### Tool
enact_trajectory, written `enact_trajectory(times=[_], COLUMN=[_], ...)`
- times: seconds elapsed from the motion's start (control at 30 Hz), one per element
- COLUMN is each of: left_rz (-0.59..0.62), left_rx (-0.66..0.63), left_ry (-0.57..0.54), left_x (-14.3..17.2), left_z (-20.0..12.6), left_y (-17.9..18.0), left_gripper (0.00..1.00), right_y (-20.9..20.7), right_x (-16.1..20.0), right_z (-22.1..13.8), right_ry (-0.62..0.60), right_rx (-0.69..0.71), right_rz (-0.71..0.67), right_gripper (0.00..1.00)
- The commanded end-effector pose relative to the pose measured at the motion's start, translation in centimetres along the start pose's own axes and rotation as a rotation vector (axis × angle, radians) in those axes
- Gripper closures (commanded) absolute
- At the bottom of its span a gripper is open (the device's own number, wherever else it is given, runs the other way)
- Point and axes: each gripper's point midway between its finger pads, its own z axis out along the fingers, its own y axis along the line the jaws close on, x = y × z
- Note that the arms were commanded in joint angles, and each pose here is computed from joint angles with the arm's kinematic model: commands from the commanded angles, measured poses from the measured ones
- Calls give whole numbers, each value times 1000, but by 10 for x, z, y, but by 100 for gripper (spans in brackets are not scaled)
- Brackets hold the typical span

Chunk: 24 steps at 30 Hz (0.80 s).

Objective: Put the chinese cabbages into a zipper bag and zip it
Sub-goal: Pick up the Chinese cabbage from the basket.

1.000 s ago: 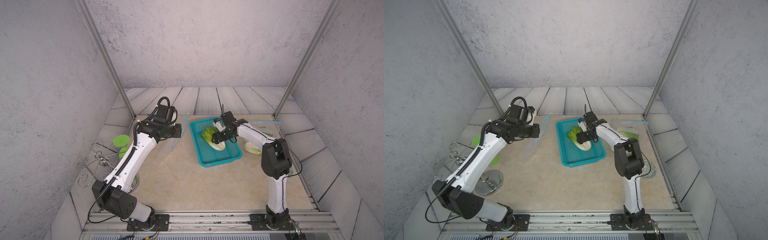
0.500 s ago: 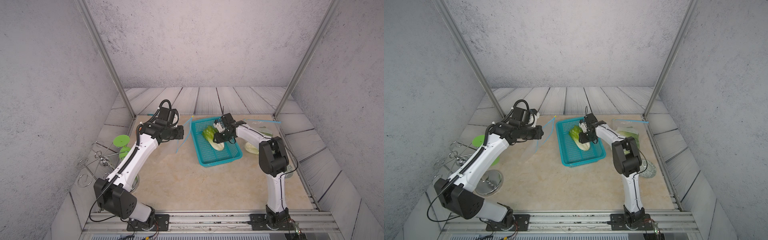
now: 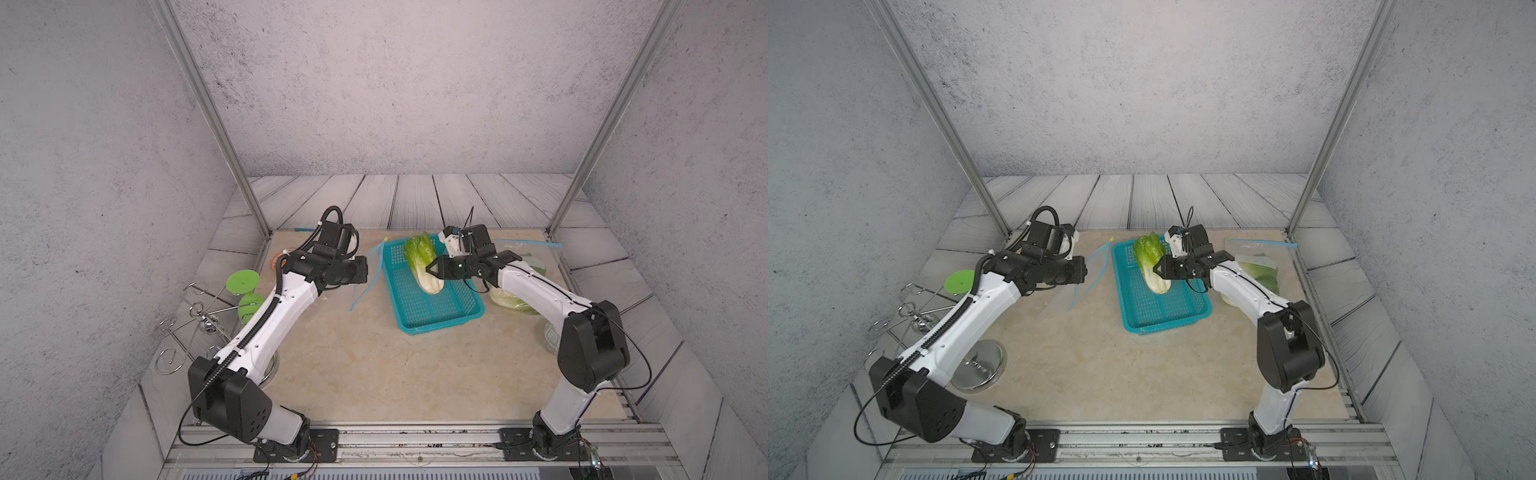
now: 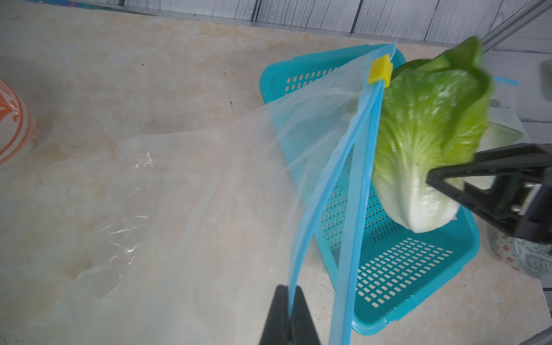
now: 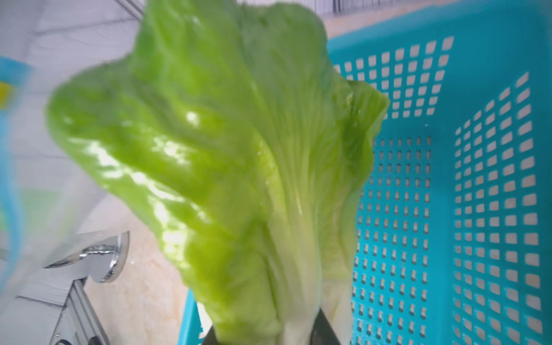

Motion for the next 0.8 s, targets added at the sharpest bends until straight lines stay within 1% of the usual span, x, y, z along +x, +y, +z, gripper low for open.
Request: enact_trajectory(times=[0.0, 0.1, 0.2, 0.33, 0.43, 0.6, 0.77], left_rz=[28, 83, 107, 55, 20, 25, 36], left_rx=[-44, -93, -85, -16, 47, 46, 36], left_ry=[-33, -22, 4, 51, 92, 123, 124], left_x=[1, 9, 23, 47, 60, 68, 70], left_z=[-3, 4, 15, 35, 46, 50, 49], left_y=[-3, -6, -15, -25, -36, -37, -37], left_gripper=[100, 100, 100, 100, 100, 100, 100], right_y=[26, 30, 27, 27, 26, 29, 47], right_x=[-1, 14, 26, 33, 38, 41, 33], right_z=[-32, -50, -66, -80, -82, -84, -100], right_ry=[-48, -51, -65, -61, -55, -59, -108], right_rx=[-76, -80, -53, -35, -27, -53, -130], right_rz=[50, 77, 84, 80, 91, 134, 178], right_gripper=[82, 82, 82, 82, 81, 81, 84])
